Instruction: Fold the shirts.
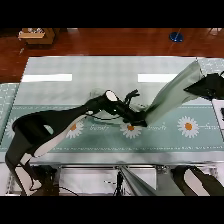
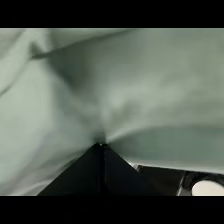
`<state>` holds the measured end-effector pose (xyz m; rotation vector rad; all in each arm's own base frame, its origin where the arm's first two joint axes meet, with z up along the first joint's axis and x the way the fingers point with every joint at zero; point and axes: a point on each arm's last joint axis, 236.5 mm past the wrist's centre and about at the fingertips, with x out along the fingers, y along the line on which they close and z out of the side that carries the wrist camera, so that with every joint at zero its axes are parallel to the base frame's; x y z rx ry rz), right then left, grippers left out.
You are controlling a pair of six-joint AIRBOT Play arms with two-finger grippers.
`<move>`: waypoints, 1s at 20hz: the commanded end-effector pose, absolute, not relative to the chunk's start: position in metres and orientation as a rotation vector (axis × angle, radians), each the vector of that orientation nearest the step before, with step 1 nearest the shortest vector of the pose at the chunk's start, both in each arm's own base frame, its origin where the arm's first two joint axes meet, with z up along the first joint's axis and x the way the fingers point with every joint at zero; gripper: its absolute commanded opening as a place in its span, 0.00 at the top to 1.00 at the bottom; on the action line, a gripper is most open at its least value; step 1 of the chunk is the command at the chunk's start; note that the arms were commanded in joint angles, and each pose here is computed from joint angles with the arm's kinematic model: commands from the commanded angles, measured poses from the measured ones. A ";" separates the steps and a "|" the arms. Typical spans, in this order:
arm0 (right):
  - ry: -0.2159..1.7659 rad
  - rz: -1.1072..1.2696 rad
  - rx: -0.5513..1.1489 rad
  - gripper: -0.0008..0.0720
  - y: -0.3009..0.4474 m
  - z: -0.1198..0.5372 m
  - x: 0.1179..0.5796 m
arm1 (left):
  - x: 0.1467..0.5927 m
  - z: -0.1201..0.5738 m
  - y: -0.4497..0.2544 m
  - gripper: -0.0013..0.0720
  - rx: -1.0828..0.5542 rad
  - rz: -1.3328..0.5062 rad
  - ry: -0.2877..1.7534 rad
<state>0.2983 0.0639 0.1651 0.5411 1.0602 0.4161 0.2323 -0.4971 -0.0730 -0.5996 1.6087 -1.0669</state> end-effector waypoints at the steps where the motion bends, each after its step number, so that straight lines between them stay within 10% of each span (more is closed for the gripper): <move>1: 0.998 0.417 0.519 0.94 0.066 0.180 0.296 | 0.227 -0.082 -0.524 0.95 -0.700 -1.026 1.595; 9: 1.032 0.338 0.444 0.94 0.050 0.166 0.291 | 0.305 0.040 -0.441 0.95 -0.534 -1.217 1.263; 20: 1.050 0.597 0.307 0.94 0.204 0.127 0.331 | 0.365 0.258 -0.182 0.95 -0.512 -0.945 0.728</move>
